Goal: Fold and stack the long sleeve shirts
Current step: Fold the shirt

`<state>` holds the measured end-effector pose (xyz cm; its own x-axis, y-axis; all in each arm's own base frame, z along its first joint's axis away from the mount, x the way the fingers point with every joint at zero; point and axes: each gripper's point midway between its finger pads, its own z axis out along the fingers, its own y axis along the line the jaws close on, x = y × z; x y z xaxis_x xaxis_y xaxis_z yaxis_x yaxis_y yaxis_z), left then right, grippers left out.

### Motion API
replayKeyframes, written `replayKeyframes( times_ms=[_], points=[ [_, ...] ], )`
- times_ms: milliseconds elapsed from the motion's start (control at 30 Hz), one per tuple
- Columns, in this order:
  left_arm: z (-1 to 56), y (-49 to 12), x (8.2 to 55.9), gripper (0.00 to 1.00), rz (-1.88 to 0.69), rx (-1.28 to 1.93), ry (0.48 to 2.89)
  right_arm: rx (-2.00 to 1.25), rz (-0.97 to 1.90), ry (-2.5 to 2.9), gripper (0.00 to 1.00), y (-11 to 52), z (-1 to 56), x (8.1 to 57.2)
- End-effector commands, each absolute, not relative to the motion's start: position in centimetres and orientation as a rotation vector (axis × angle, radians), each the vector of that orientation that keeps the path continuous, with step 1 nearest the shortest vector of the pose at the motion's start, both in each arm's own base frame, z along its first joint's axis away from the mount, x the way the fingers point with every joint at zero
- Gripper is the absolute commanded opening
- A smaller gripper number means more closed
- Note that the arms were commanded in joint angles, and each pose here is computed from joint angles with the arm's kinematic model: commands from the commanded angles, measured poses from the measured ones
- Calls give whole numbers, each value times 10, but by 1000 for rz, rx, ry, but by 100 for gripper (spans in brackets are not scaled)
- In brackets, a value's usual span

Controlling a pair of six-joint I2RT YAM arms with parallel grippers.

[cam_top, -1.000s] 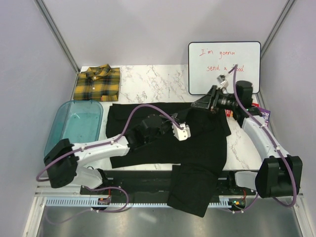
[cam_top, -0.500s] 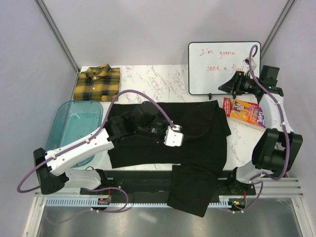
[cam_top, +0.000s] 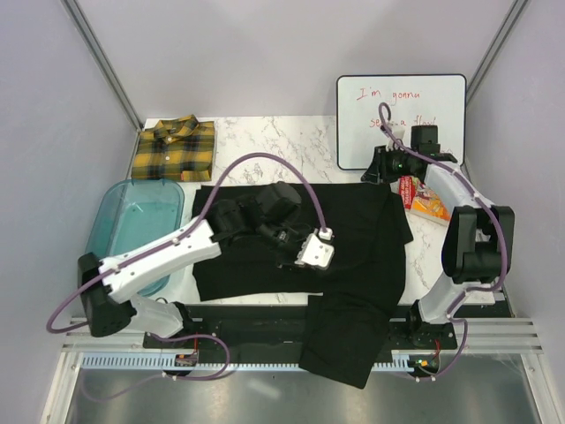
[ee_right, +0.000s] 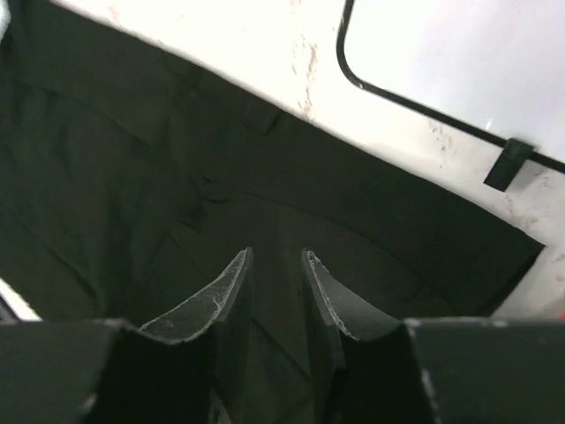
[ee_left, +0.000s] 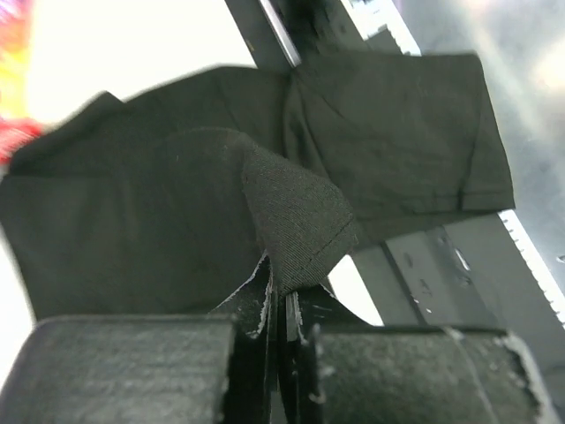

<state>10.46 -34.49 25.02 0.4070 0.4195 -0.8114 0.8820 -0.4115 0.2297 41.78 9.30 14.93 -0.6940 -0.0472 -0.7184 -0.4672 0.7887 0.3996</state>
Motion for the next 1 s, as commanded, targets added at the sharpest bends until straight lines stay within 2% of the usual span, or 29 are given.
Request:
replayKeyframes(
  times_ms=[0, 167, 300, 400, 533, 700, 867, 967],
  points=[
    [225, -352, 100, 3, -982, 2038, 1235, -426, 636, 2321, 34, 89, 107, 426],
    [251, -358, 90, 2, -1061, 2011, 1122, -473, 553, 2428, 31, 84, 65, 419],
    [252, -360, 114, 2, -1007, 1931, 1248, -533, 481, 2507, 30, 73, 36, 409],
    [247, -353, 153, 2, -1002, 1794, 1423, -543, 404, 2552, 30, 61, 24, 409],
    [231, -310, 234, 2, -895, 1506, 1683, -552, 432, 2544, 32, 63, 32, 407],
    [192, -237, 318, 2, -644, 1206, 1883, -574, 604, 2434, 45, 88, 83, 412],
    [151, -183, 365, 3, -487, 1009, 2029, -582, 629, 2381, 55, 93, 111, 419],
    [126, -157, 377, 3, -475, 896, 2112, -595, 621, 2380, 58, 92, 113, 421]
  ],
)
